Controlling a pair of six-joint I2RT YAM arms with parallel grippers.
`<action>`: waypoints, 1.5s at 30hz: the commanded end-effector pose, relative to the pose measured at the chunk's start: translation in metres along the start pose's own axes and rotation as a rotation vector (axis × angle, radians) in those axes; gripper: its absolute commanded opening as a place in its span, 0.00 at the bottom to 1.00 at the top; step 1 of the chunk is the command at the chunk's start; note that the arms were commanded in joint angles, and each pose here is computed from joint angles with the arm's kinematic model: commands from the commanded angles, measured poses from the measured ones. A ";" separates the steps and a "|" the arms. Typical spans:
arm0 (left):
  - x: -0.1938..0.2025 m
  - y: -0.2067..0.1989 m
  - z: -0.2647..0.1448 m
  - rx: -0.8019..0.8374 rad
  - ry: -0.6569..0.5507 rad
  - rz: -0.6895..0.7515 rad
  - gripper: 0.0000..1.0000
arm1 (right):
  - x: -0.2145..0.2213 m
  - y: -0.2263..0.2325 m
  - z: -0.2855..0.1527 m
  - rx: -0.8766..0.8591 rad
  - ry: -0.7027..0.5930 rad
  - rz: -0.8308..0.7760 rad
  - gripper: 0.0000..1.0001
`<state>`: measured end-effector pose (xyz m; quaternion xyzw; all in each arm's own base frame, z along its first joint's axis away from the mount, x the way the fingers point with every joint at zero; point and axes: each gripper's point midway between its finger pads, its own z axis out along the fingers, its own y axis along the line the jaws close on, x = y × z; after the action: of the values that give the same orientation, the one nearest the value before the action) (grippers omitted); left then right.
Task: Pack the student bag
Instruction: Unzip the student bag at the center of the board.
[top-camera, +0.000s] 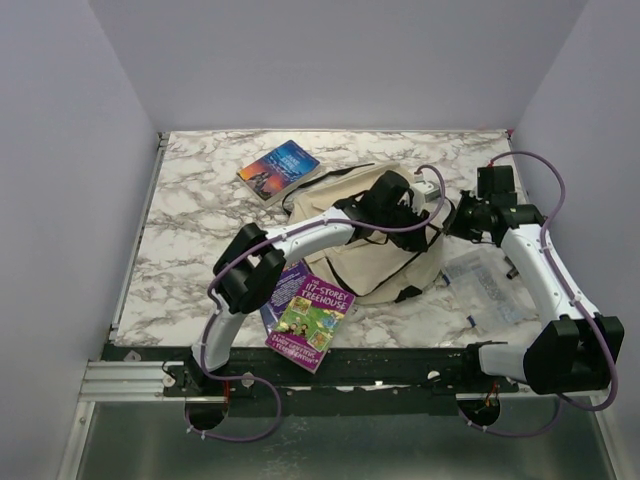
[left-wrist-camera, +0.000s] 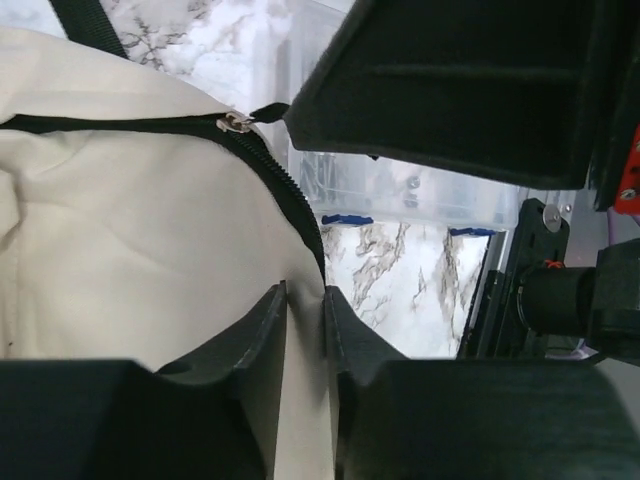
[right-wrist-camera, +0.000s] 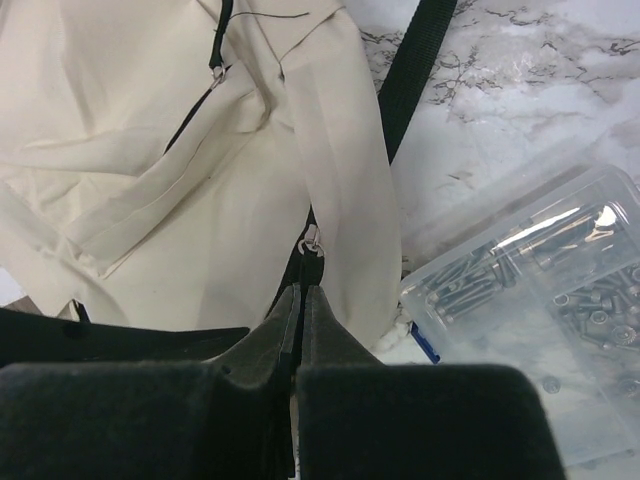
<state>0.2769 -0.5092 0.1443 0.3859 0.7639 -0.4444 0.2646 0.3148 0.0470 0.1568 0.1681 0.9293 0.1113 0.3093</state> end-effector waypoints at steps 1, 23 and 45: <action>-0.005 0.014 -0.008 -0.087 0.021 0.067 0.12 | -0.014 0.005 -0.015 -0.019 -0.054 -0.009 0.01; -0.023 -0.045 -0.080 -0.017 -0.112 0.363 0.00 | -0.047 -0.080 0.089 0.493 -0.073 0.091 0.01; -0.025 -0.035 -0.025 0.038 -0.045 0.158 0.67 | -0.047 -0.032 0.053 0.171 -0.085 0.074 0.00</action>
<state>0.2674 -0.4974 0.2243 0.4447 0.6911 -0.4435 0.3576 0.3778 -0.0074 0.1136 0.2485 0.9156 -0.0066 0.3161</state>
